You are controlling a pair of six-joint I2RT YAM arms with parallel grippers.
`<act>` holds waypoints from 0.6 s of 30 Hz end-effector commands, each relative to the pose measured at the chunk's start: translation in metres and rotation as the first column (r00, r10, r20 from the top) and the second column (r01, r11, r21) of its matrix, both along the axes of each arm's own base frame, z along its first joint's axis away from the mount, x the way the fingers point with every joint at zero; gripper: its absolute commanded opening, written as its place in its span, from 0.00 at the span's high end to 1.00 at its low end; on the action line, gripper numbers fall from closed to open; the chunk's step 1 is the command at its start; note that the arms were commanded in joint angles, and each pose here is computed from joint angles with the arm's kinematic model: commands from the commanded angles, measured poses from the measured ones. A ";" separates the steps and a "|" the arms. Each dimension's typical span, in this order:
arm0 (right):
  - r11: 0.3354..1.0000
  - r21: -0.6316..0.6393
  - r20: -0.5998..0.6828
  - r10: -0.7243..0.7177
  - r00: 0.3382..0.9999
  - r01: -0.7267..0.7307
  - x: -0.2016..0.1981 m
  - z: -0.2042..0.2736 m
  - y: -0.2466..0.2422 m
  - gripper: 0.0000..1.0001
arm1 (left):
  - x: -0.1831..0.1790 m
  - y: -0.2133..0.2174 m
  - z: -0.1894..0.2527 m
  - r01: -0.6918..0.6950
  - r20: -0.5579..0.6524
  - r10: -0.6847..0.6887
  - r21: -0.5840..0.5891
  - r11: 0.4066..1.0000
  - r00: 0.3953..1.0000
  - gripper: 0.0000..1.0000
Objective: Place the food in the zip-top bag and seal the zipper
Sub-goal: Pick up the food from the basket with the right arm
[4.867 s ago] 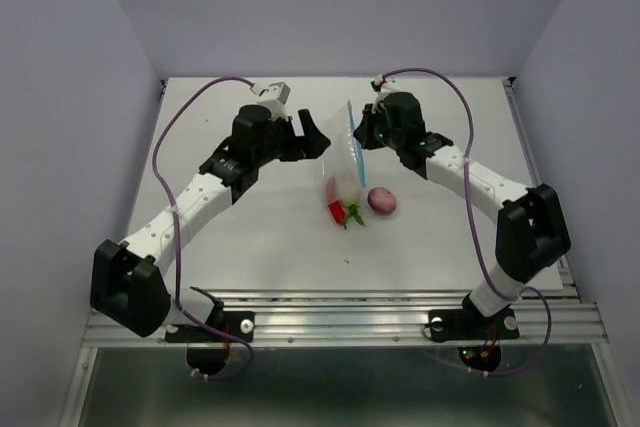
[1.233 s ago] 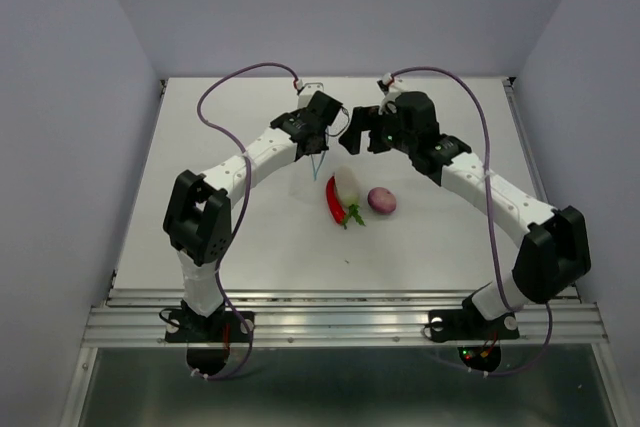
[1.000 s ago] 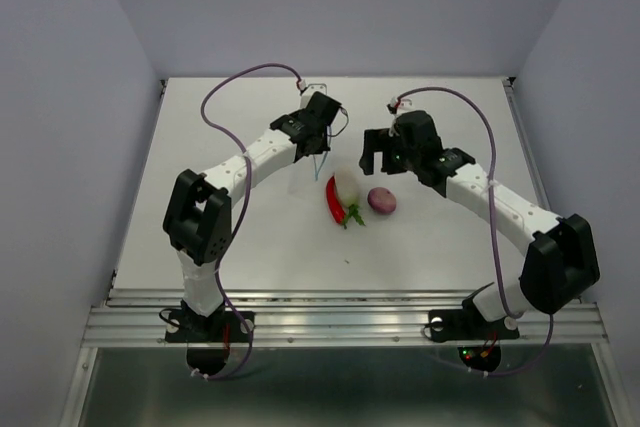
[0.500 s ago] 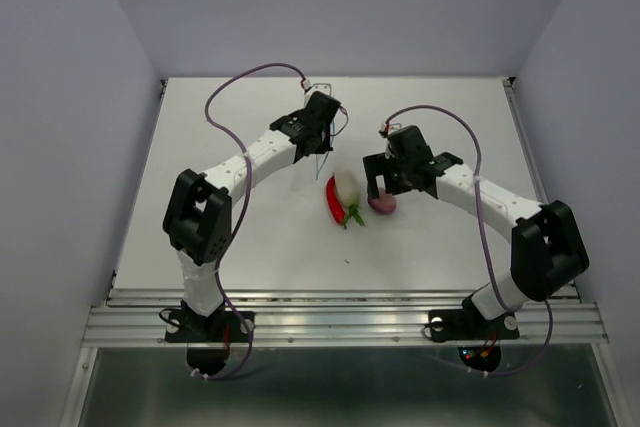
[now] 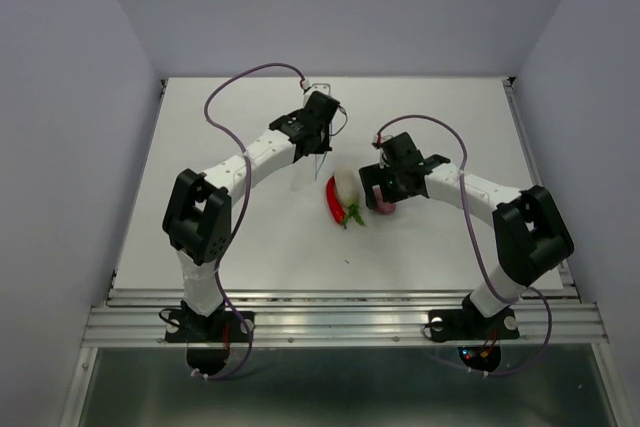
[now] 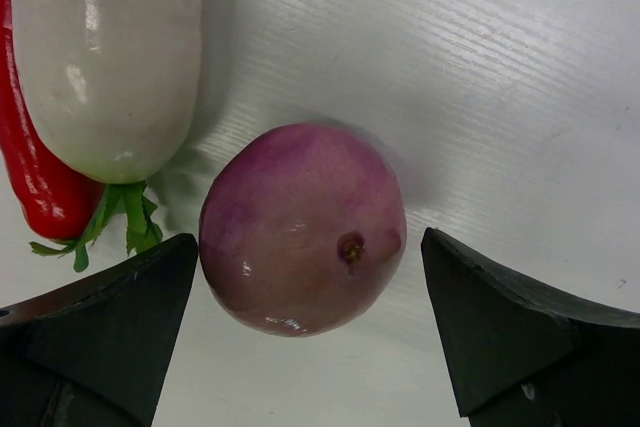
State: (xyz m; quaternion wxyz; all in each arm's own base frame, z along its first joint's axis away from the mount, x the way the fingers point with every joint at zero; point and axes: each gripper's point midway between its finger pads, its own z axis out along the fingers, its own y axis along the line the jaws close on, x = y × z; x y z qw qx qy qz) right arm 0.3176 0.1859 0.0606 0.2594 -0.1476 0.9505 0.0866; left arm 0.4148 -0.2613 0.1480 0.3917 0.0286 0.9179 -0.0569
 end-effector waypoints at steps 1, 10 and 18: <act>1.000 -0.013 0.026 0.006 1.000 -0.006 0.006 0.001 0.000 0.01 | 0.002 0.006 0.021 -0.021 0.034 0.021 -0.006 1.000 0.999 1.00; 0.998 -0.048 0.041 -0.037 0.998 0.039 0.013 -0.003 -0.006 0.10 | 0.002 0.004 0.020 -0.014 0.028 0.014 -0.006 1.000 1.000 1.00; 0.999 -0.023 0.038 -0.040 0.998 0.040 0.012 -0.001 -0.002 0.42 | 0.002 0.003 0.020 -0.007 0.024 0.007 -0.014 1.000 1.000 1.00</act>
